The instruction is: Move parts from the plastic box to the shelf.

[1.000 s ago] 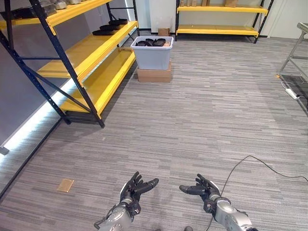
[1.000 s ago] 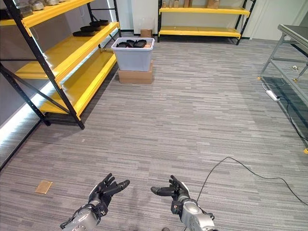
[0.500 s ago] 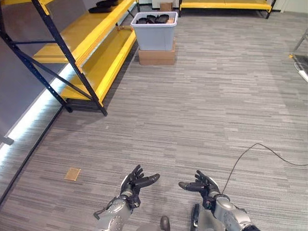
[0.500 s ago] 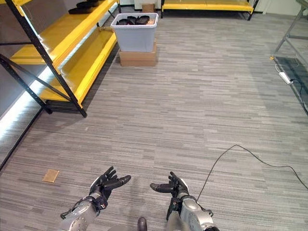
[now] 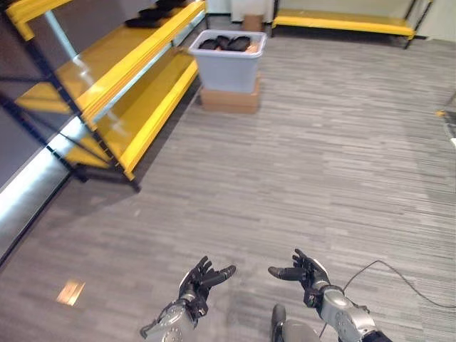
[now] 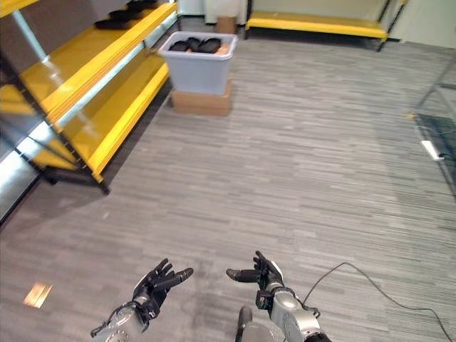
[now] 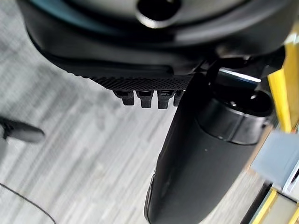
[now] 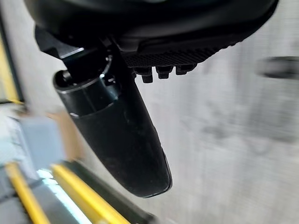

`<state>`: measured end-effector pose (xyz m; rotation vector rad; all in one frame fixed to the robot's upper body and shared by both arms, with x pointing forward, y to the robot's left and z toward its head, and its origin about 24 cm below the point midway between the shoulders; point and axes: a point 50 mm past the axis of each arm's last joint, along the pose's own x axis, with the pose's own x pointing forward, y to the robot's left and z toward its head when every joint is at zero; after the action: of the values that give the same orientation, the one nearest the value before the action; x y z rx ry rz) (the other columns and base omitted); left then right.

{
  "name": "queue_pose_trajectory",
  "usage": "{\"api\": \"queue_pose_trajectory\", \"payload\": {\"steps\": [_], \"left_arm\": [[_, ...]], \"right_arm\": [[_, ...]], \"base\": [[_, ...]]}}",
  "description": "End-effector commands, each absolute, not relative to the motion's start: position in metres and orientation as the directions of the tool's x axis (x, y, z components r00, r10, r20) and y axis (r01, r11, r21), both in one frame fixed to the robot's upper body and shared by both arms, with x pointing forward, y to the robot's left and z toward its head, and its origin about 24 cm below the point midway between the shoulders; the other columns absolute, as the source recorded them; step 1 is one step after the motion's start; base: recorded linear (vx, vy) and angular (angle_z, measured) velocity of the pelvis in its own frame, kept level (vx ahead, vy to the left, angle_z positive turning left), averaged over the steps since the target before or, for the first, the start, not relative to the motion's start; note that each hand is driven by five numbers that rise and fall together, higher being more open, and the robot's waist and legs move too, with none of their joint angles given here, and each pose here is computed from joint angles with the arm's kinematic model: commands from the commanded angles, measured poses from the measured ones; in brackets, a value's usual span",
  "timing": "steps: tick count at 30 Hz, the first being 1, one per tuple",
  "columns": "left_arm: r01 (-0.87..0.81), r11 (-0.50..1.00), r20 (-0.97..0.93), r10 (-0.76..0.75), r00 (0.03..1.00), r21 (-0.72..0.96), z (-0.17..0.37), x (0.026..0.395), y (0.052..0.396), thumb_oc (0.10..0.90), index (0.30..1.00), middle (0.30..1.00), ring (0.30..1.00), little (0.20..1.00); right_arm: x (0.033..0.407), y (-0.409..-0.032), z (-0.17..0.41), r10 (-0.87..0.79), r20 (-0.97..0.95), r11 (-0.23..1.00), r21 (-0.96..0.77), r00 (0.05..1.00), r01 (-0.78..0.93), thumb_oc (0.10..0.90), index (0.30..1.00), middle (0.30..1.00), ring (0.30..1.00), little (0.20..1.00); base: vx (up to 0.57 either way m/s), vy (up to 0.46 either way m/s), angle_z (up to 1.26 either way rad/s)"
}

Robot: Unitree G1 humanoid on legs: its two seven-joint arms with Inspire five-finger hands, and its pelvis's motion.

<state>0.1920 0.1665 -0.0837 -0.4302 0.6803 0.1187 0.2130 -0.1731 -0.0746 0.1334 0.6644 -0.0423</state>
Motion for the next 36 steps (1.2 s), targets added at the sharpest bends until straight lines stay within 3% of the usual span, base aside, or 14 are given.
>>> {"api": "queue_pose_trajectory", "payload": {"steps": [1,8,13,24,36], "left_arm": [[-0.113,0.907,-0.437,-0.084,0.895,-0.405,-0.044,0.221,0.162,0.9,1.0,1.0,1.0,1.0],[-0.115,0.91,-0.435,-0.078,0.897,-0.399,-0.044,0.22,0.162,0.9,1.0,1.0,1.0,1.0],[-0.122,0.914,-0.421,-0.057,0.905,-0.386,-0.041,0.223,0.168,0.9,1.0,1.0,1.0,1.0],[-0.077,0.947,-0.415,-0.062,0.908,-0.311,-0.036,0.225,0.174,0.9,1.0,1.0,1.0,1.0],[-0.064,0.942,-0.426,-0.088,0.901,-0.329,-0.041,0.222,0.17,0.9,1.0,1.0,1.0,1.0]], "right_arm": [[0.233,-0.166,-0.054,0.023,-0.504,0.994,0.108,0.863,0.036,0.9,1.0,1.0,1.0,1.0],[0.229,-0.175,-0.056,-0.01,-0.507,0.994,0.09,0.862,0.065,0.9,1.0,1.0,1.0,1.0],[0.23,-0.16,-0.057,0.047,-0.506,0.992,0.123,0.861,0.018,0.9,1.0,1.0,1.0,1.0],[0.227,-0.142,-0.057,0.095,-0.499,0.983,0.183,0.861,-0.003,0.9,1.0,1.0,1.0,1.0],[0.228,-0.148,-0.058,0.088,-0.507,0.988,0.155,0.858,-0.01,0.9,1.0,1.0,1.0,1.0]], "base": [[0.34,-0.082,0.21],[0.47,0.077,-0.4],[0.52,0.229,-0.41],[0.39,0.314,0.25],[0.43,0.007,0.31]]}}
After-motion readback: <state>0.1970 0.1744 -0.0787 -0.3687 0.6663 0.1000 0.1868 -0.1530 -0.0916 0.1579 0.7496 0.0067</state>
